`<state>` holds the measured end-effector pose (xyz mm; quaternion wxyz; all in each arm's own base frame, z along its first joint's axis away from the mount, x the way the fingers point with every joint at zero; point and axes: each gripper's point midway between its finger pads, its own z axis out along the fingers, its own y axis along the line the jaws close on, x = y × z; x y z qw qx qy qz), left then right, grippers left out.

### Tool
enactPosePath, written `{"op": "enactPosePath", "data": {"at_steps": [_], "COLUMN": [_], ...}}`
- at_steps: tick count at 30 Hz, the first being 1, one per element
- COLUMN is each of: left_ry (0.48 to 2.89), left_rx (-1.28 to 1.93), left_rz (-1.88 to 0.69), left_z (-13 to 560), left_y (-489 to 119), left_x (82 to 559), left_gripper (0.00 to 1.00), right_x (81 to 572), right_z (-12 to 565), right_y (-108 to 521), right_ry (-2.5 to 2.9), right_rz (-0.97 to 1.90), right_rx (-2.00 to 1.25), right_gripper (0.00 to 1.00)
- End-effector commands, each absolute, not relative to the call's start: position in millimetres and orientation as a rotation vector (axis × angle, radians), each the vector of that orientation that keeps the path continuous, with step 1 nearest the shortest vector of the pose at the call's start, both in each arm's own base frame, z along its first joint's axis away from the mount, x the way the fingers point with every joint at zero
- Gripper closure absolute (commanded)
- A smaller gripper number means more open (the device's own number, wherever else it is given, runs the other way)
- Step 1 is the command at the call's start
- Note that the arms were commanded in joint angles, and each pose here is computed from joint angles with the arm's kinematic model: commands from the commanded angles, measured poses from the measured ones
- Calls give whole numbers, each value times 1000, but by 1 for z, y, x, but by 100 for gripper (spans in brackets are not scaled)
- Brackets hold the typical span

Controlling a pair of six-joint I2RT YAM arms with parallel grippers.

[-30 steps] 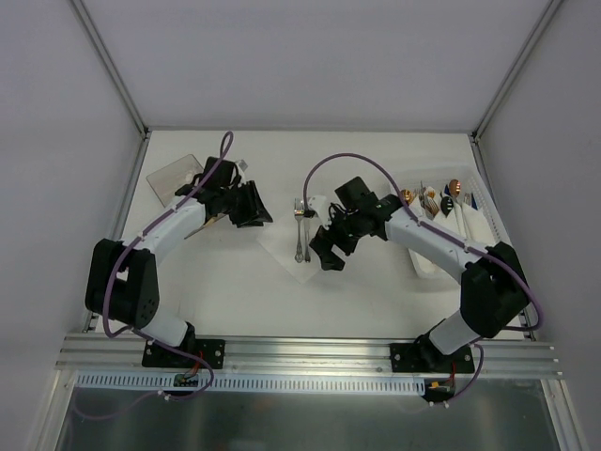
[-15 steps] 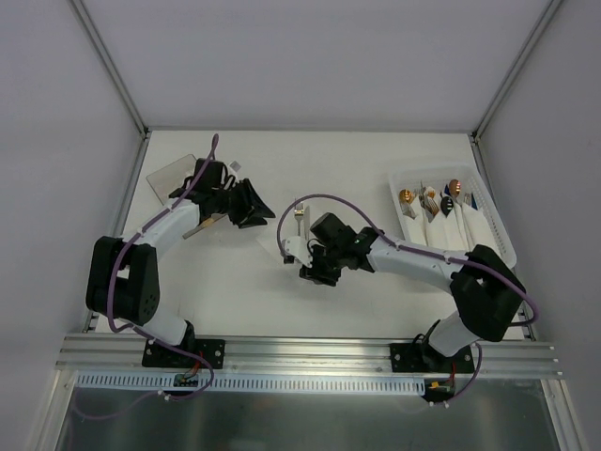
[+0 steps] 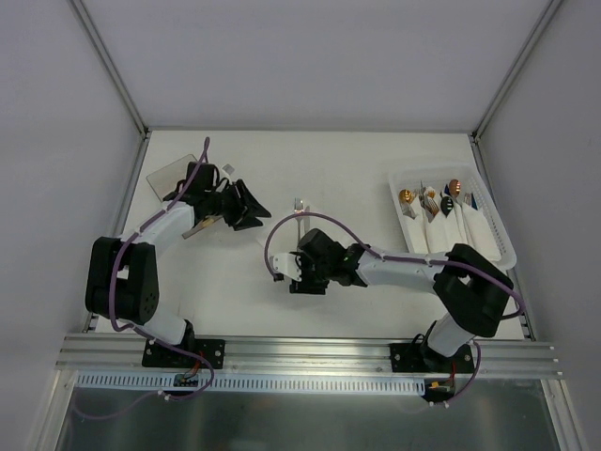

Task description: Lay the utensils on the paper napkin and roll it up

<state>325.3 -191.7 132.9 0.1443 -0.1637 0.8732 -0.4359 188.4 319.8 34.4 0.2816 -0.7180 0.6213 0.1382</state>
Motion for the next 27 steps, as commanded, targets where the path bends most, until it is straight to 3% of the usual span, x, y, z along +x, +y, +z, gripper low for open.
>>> {"op": "enactPosePath", "data": {"at_steps": [1,9,15,24,27], "left_ry": [2480,2484,2489,2490,2494], "left_rx": [-471,-484,-493,-495,-494], "left_rz": [-1290,-1260,-1249,-1232,-1226], "left_z": [141,134,130,126,124], "left_y": [-183,-178,-175,-171,-170], "left_x": [322,322,320,321,320], "left_gripper": [56,55,55,55,54], "right_x": [195,198,197,182,172], "right_z": [40,22,19,42,53], "right_y": [336,341,343,345,344], "right_ry": [1567,1558,1552,1550,1552], "right_rz": [361,354,368,469,519], "right_rx": [-1926,-1977,-1974,-1939,-1924], "right_gripper": [44,49,64,96,100]}}
